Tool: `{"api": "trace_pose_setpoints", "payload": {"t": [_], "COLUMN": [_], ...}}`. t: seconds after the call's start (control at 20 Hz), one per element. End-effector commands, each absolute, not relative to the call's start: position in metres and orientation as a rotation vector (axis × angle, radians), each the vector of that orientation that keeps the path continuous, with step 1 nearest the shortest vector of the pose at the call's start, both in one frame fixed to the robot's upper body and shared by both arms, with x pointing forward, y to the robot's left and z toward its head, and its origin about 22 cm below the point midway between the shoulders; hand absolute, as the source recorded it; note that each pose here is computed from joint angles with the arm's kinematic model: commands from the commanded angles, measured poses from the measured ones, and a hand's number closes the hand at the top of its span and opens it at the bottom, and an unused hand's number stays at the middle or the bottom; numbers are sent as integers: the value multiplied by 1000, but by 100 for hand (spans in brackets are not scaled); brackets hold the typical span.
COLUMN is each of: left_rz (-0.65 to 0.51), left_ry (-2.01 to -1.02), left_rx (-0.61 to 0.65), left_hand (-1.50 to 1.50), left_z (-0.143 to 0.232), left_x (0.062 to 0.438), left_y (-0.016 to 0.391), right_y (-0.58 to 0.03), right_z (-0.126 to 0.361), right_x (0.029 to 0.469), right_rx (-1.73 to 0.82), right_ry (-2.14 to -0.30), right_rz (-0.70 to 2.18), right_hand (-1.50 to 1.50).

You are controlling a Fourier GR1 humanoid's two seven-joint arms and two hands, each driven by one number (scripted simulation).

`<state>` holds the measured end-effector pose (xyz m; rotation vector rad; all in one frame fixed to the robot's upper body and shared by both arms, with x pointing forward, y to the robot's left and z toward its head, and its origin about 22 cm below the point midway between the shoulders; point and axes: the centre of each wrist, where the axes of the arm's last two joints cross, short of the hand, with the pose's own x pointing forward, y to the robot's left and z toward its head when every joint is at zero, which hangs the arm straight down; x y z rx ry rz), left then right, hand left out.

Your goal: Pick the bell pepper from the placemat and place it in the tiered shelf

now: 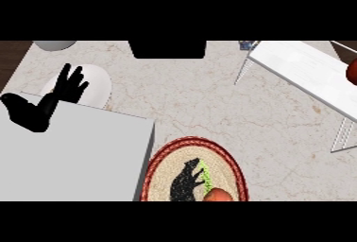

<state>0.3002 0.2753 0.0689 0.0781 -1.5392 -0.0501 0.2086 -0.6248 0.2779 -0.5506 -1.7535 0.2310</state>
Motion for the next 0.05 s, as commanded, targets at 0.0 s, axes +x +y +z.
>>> {"api": "trace_pose_setpoints", "payload": {"t": [0.0], "left_rz": [-63], "left_ry": [-1542], "left_rx": [78], "left_hand": [0], "left_z": [72], "left_x": [303], "left_y": [274], "right_y": [-624], "right_z": [265], "right_x": [208], "right_rx": [-373], "right_ry": [-1890], "right_rz": [383], "right_hand": [-150]}}
